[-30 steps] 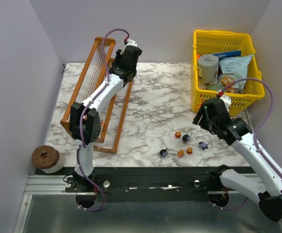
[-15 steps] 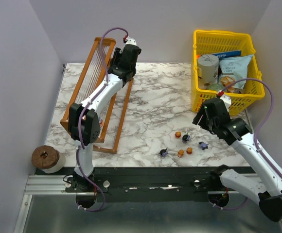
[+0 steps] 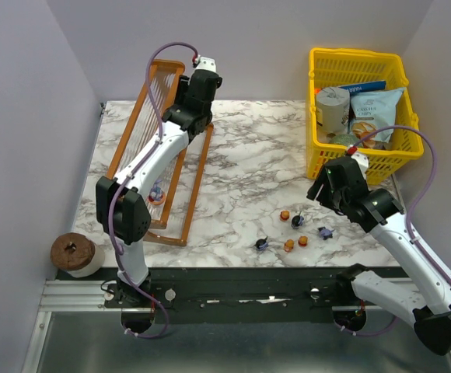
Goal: Place and organize the plastic toys onto the shelf
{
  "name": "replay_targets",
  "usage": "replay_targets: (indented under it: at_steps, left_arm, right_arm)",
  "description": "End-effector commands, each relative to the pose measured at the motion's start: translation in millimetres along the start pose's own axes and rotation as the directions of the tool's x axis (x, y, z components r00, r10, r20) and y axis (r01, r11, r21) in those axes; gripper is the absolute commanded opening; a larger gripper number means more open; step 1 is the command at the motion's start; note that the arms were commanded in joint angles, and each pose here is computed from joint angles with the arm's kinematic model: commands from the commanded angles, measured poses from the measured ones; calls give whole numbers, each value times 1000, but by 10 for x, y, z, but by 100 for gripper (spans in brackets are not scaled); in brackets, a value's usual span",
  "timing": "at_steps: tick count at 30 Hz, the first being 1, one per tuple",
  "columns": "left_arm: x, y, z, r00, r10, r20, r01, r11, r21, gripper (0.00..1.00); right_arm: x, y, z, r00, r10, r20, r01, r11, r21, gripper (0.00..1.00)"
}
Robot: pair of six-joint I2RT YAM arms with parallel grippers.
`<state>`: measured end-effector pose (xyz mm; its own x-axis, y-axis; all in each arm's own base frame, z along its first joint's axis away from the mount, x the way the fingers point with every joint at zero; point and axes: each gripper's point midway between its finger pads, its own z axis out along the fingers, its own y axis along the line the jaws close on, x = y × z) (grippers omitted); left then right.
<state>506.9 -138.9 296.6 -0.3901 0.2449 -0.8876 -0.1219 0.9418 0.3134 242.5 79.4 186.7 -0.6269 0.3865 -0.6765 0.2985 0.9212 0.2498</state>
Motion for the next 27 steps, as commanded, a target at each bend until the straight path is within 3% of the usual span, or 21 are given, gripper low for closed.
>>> replay_targets:
  at_steps: [1,6,12,18,20,23,27]
  left_arm:
    - [-57,-170,-299,997,-72,-7,72,987,142,58]
    - [-14,-242,-521,996,-81,-38,88,968,234,66]
    - [-74,-470,-1020,1000,6,23,-15,903,429,99]
    - [81,-761,-1584,997,52,52,-72,832,550,99]
    - [331,-943,-1727,998,55,7,-48,789,613,99]
    - [710,-1273,-2104,997,63,-47,-7,671,742,99]
    - [1131,-1587,-2653,995,95,-22,-28,495,869,98]
  right_arm:
    - [5,59,-9,1000,16,-8,-16,999,-33,72]
    - [45,112,-30,1000,17,-25,-18,997,-71,73]
    - [125,111,-30,999,12,-38,-16,995,-99,74]
    - [159,139,-39,998,-9,-55,2,993,-119,75]
    - [159,135,-35,998,-12,-55,6,993,-117,75]
    - [191,123,-16,997,-22,-68,15,994,-109,75]
    - [214,98,-19,996,-25,-80,17,995,-97,75]
